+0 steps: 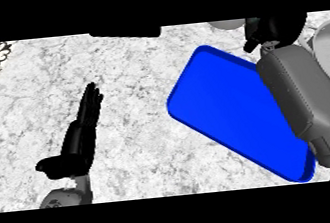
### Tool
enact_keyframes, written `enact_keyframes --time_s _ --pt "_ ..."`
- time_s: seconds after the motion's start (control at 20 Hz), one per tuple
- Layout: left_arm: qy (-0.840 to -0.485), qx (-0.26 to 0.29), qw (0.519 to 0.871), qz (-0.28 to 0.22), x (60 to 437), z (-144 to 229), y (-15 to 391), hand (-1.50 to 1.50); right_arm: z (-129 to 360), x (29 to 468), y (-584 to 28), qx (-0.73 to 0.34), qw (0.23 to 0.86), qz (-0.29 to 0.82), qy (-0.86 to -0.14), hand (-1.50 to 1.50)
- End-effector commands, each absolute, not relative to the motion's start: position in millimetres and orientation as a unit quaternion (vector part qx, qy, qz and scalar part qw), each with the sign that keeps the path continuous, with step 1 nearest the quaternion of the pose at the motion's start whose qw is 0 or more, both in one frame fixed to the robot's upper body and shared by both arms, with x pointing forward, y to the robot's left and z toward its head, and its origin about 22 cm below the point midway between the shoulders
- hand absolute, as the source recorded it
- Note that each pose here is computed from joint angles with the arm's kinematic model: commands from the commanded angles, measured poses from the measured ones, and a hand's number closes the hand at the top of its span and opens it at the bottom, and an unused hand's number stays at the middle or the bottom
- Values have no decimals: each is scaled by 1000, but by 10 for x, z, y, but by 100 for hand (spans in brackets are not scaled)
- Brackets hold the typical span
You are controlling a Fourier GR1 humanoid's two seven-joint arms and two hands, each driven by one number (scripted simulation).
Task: Pick the eggplant from the tray and place it in the pot
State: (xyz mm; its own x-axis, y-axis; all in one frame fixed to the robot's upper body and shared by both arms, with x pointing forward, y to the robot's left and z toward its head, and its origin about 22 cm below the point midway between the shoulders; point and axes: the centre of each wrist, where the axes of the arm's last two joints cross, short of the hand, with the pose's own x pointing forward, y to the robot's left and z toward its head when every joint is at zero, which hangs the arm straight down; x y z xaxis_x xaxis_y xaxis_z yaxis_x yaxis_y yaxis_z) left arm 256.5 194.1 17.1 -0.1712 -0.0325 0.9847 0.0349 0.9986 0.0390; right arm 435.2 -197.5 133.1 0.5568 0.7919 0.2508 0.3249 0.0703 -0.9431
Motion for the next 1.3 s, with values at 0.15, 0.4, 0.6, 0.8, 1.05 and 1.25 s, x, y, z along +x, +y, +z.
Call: enact_keyframes --time_s 0.15,0.4,0.6,0.8,1.05,1.25 --pt "-763 13 646 -15 2548 119 2020 0 1589 4617 -1631 -734 554 133 -371 150" --pt "-763 18 646 -10 2485 72 1982 0 1687 4717 -1925 -750 558 92 -342 150" --pt "-758 28 652 -6 2588 175 2106 0 1629 4732 -2166 -763 555 71 -322 150" --pt "-766 30 643 5 2634 95 2148 0 1505 4683 -2605 -769 555 65 -312 150" --pt "-763 25 645 -1 2550 174 2264 0 1676 4671 -2949 -766 569 51 -295 150" --pt "-752 38 658 0 2637 11 2170 0 1585 4619 -3097 -767 570 56 -288 150"
